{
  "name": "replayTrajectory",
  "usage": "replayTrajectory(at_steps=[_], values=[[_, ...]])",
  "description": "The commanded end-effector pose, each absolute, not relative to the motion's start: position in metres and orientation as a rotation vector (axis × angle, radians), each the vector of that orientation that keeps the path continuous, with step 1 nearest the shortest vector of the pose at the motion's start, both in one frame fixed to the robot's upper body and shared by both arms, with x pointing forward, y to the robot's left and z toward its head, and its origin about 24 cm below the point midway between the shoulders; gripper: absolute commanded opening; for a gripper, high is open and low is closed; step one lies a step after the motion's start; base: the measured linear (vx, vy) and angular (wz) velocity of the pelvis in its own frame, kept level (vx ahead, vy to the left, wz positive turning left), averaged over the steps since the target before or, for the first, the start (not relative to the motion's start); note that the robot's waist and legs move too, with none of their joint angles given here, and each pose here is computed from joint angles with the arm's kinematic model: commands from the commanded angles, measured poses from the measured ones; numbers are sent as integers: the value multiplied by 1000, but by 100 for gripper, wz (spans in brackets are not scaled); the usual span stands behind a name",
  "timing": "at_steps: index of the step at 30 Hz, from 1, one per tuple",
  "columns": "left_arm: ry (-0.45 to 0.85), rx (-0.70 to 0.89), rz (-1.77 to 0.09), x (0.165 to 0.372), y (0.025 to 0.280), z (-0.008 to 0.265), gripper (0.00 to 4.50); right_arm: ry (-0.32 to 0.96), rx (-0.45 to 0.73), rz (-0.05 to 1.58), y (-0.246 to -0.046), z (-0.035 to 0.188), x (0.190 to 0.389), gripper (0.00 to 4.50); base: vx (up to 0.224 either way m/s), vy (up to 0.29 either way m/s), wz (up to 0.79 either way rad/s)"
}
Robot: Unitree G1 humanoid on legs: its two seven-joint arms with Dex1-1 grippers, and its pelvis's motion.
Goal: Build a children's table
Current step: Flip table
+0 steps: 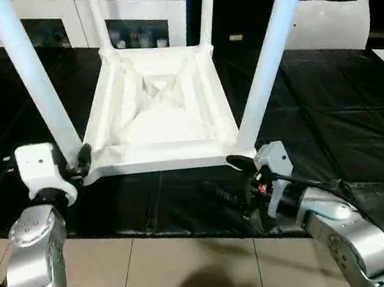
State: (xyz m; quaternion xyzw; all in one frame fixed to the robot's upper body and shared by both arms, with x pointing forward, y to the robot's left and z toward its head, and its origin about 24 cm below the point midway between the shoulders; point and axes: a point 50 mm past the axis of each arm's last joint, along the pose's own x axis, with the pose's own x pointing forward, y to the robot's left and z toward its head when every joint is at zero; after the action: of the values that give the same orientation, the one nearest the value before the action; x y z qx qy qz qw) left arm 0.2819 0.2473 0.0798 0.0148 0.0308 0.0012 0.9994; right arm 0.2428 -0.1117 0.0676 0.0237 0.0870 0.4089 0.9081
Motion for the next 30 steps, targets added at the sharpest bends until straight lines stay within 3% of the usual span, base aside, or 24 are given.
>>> replayTrajectory(at_steps=[1,3,6,9,11,15,17,30], values=[[60,5,-48,285,238,79,325,162,43,818,-113,70,243,450,0,0,0],[61,1,-44,285,237,78,327,154,45,815,-111,70,244,450,0,0,0],[65,4,-34,286,235,77,284,141,48,820,-105,71,246,450,0,0,0],[71,5,-16,286,234,75,287,134,13,859,-99,71,248,450,0,0,0],[73,-7,-28,287,230,74,248,121,13,892,-95,73,250,450,0,0,0],[89,12,-27,289,230,71,238,101,9,949,-89,77,251,450,0,0,0],[98,18,-17,290,231,70,211,94,3,977,-86,78,251,450,0,0,0],[104,11,-25,299,235,71,200,91,-6,1003,-83,77,253,450,0,0,0]])
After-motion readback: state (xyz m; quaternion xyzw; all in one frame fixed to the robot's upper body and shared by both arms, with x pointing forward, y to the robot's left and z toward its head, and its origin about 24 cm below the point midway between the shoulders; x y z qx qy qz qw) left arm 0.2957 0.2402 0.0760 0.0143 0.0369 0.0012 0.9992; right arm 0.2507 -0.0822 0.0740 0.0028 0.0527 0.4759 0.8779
